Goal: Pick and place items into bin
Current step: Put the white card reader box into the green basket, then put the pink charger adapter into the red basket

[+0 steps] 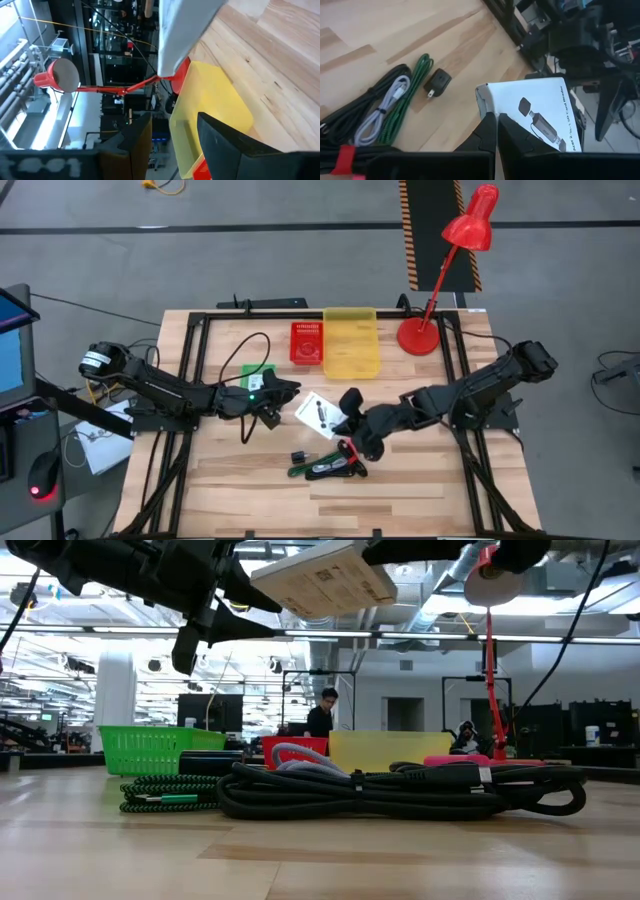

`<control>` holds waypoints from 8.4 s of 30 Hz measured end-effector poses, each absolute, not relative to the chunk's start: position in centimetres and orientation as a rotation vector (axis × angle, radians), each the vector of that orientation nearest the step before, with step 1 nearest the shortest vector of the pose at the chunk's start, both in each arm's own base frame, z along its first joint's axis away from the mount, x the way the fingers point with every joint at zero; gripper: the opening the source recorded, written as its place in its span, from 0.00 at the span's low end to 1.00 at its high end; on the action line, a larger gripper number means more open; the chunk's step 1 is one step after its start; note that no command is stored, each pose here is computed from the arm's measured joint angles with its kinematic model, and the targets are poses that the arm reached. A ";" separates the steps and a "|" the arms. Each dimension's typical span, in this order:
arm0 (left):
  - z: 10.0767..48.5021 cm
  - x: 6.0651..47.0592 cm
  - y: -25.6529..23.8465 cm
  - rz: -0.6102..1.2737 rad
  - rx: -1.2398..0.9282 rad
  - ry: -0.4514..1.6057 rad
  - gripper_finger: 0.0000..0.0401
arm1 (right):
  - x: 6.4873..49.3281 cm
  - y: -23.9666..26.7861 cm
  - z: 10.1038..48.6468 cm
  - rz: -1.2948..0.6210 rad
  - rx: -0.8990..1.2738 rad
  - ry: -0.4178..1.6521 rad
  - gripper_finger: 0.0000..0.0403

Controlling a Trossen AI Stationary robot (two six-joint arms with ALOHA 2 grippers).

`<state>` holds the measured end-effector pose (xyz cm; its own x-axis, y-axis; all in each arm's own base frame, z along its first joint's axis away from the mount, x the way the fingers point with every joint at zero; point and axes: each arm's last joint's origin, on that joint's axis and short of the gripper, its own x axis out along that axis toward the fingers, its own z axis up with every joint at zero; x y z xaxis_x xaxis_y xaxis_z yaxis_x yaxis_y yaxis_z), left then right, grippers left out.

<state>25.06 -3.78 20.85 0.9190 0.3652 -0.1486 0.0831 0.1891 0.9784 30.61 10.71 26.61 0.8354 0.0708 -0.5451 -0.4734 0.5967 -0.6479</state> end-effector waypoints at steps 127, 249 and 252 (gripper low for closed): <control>20.1 20.7 -6.4 0.934 -0.365 0.470 0.07 | 30.2 5.3 24.7 -0.096 -0.559 0.852 0.28; 23.3 22.7 -9.1 -0.010 0.415 0.420 0.26 | 26.9 10.3 23.5 -0.307 0.029 0.949 0.28; 22.7 21.7 -7.7 -0.024 0.376 0.340 0.26 | 26.6 10.7 23.6 -0.390 0.090 0.896 0.28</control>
